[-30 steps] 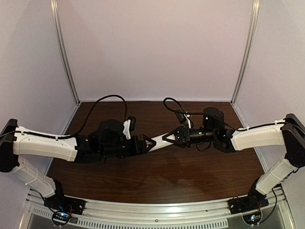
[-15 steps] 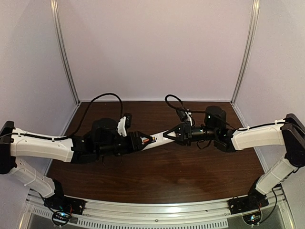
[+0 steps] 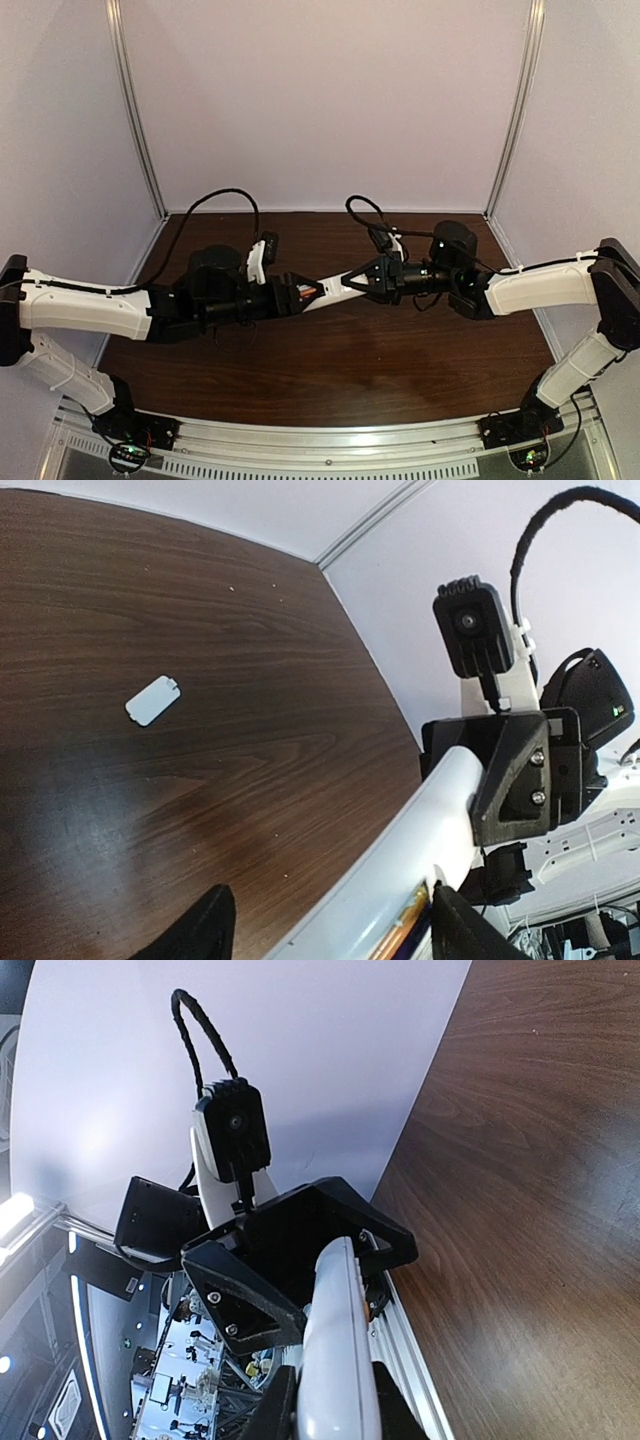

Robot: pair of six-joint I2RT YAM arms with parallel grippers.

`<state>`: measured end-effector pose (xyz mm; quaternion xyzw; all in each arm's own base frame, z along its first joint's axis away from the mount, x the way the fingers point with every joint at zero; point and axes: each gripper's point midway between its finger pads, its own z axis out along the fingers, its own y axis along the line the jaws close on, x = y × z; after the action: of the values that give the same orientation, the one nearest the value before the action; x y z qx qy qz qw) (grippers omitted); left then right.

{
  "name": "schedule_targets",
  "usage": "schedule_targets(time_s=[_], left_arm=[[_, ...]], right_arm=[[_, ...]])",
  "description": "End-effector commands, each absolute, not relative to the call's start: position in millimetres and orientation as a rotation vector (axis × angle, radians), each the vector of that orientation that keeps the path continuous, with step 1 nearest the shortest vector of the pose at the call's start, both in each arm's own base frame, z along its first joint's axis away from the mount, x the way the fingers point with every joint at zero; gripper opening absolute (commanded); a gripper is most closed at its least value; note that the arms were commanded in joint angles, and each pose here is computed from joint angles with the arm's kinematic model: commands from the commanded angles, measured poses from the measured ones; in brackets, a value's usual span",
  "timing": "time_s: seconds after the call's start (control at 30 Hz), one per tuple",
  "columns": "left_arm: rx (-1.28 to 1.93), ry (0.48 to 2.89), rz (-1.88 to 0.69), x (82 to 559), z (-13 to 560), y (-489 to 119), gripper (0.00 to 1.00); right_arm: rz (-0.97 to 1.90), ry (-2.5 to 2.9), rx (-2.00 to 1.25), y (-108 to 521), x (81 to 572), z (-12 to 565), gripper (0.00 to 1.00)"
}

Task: Load the batteries into the remote control
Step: Press the battery in the battery compartment, then pick up the battery cover from the center of the board.

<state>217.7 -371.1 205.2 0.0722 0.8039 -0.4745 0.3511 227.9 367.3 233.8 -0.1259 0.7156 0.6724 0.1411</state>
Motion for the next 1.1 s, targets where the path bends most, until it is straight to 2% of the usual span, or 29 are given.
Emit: schedule_targets(time_s=[0.0,0.17,0.47,0.5,0.63,0.73,0.9,1.07], left_arm=[[0.302,2.145,-1.206,204,185,-372,0.67],[0.282,2.158,-1.204,206,177,-360,0.6],[0.262,2.158,-1.149,219,178,-337,0.58],[0.291,2.146,-1.151,218,181,-340,0.6],[0.475,2.059,-1.137,214,203,-349,0.83],[0.538,2.009,-1.04,218,212,-343,0.92],[0.659,2.03,-0.81,241,205,-344,0.95],[0.858,2.166,-0.526,280,156,-372,0.91]], right_arm=[[1.987,1.889,-0.45,365,223,271,0.0],[1.985,1.883,-0.443,360,224,274,0.0],[1.982,1.886,-0.444,350,222,275,0.0],[1.977,1.892,-0.442,349,222,273,0.0],[1.89,1.981,-0.384,338,234,251,0.0],[1.78,2.062,-0.296,315,251,229,0.0],[1.568,2.15,-0.201,270,276,205,0.0],[1.456,2.217,-0.123,236,288,186,0.0]])
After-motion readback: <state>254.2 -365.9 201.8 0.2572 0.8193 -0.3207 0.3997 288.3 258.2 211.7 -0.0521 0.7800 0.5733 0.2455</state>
